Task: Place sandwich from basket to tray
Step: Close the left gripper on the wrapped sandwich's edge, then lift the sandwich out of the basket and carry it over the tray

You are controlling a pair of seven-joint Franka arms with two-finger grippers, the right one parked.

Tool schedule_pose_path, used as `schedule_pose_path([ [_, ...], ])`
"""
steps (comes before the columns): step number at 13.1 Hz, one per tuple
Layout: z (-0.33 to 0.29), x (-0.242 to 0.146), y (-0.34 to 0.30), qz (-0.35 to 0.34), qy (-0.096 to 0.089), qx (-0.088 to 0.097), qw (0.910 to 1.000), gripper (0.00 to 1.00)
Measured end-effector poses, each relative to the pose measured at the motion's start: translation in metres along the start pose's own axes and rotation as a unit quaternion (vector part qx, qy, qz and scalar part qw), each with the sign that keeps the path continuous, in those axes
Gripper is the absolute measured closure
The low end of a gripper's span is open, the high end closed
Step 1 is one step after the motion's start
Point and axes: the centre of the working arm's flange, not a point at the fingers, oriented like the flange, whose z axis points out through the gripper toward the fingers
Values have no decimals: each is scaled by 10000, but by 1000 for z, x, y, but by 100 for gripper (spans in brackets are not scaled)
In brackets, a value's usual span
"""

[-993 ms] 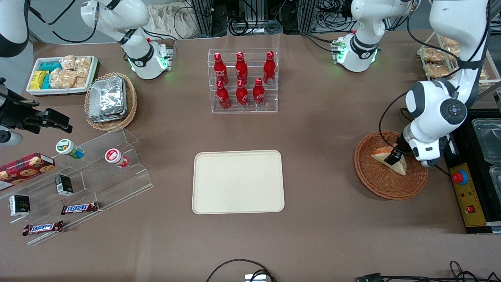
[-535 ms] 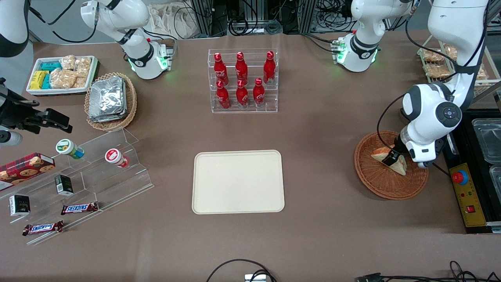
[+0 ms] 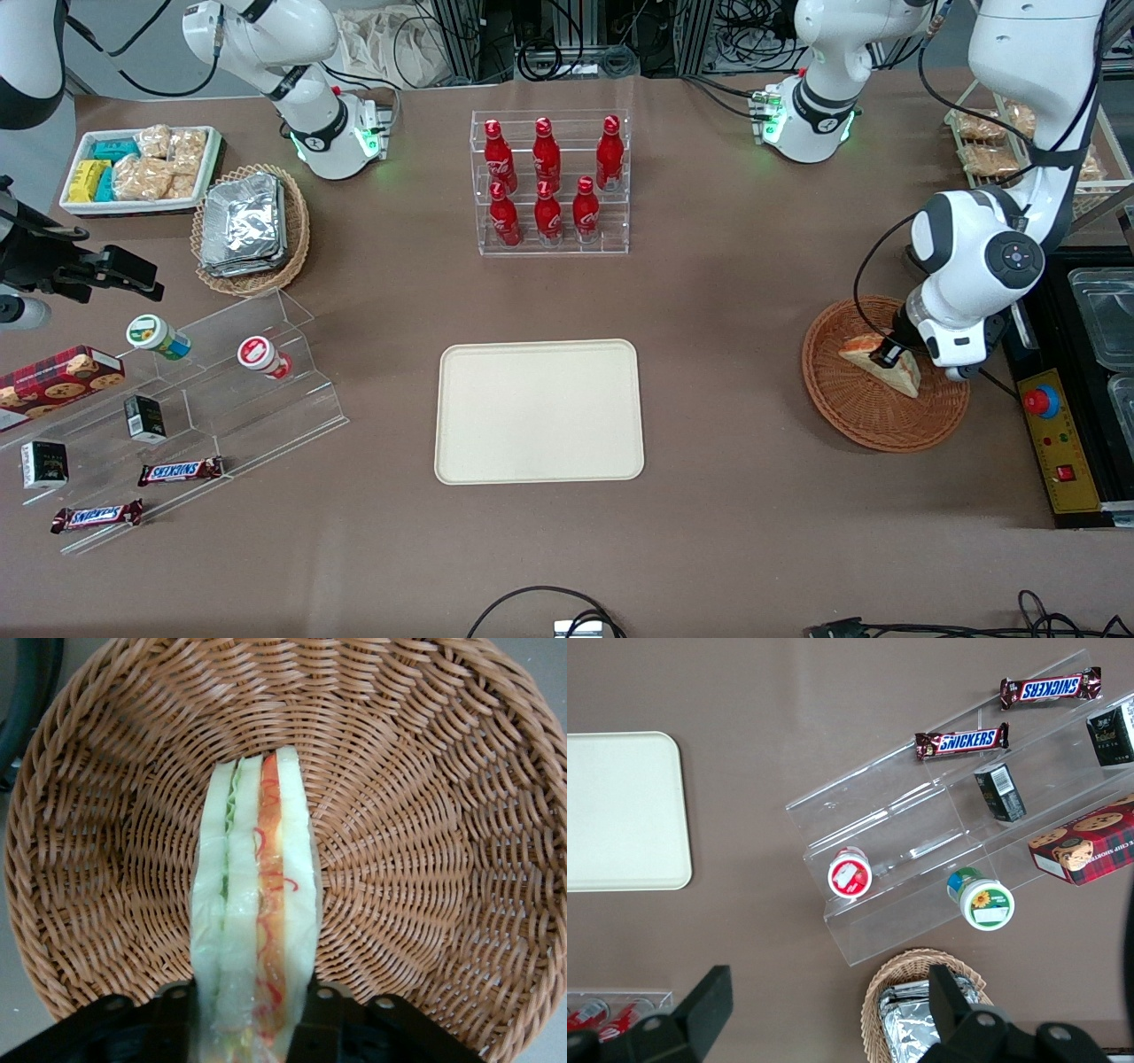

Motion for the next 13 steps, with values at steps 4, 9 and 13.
schedule_pose_path([
  [4, -8, -4, 5, 133, 26, 6, 9999, 82],
  [9, -69, -34, 46, 1364, 152, 68, 9905, 82],
  [13, -117, -55, 86, 2439, 254, -17, 9695, 83],
])
